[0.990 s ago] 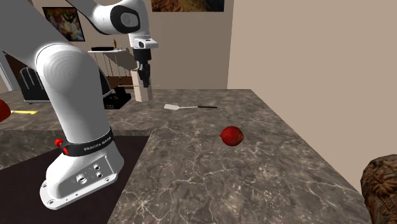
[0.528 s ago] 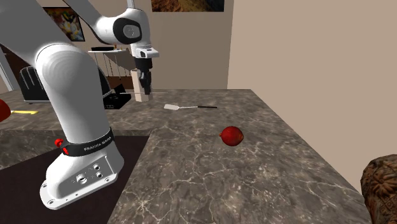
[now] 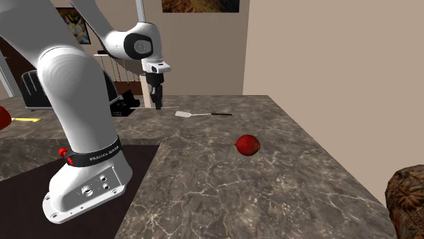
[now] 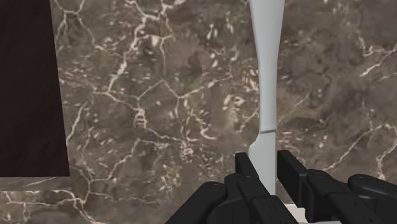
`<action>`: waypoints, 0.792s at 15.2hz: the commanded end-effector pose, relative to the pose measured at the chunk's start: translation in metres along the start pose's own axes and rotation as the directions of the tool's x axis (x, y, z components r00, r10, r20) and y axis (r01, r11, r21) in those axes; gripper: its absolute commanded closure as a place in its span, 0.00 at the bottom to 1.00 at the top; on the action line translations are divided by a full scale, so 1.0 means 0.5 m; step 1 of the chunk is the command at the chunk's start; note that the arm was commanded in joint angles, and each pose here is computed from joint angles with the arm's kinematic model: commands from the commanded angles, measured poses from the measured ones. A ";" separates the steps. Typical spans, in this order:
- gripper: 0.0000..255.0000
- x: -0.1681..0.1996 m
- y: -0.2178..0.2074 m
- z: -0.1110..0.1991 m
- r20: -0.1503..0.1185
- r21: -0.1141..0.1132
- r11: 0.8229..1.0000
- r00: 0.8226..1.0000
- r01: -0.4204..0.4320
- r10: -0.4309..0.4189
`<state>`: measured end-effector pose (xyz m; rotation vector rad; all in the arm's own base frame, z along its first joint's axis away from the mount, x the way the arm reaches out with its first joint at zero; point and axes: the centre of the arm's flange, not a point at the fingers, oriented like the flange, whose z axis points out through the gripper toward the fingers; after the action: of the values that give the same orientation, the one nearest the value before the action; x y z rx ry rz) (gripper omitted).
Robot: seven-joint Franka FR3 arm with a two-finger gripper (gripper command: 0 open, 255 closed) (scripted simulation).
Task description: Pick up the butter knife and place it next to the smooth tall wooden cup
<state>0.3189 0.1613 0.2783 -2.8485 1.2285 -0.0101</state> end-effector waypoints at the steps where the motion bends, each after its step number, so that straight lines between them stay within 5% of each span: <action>1: 1.00 0.000 -0.001 0.021 0.000 0.001 1.000 1.000 0.000 0.000; 12: 1.00 0.000 0.002 0.098 0.000 0.001 1.000 1.000 0.000 0.000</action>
<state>0.3191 0.1621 0.2297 -2.8480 1.2281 -0.0110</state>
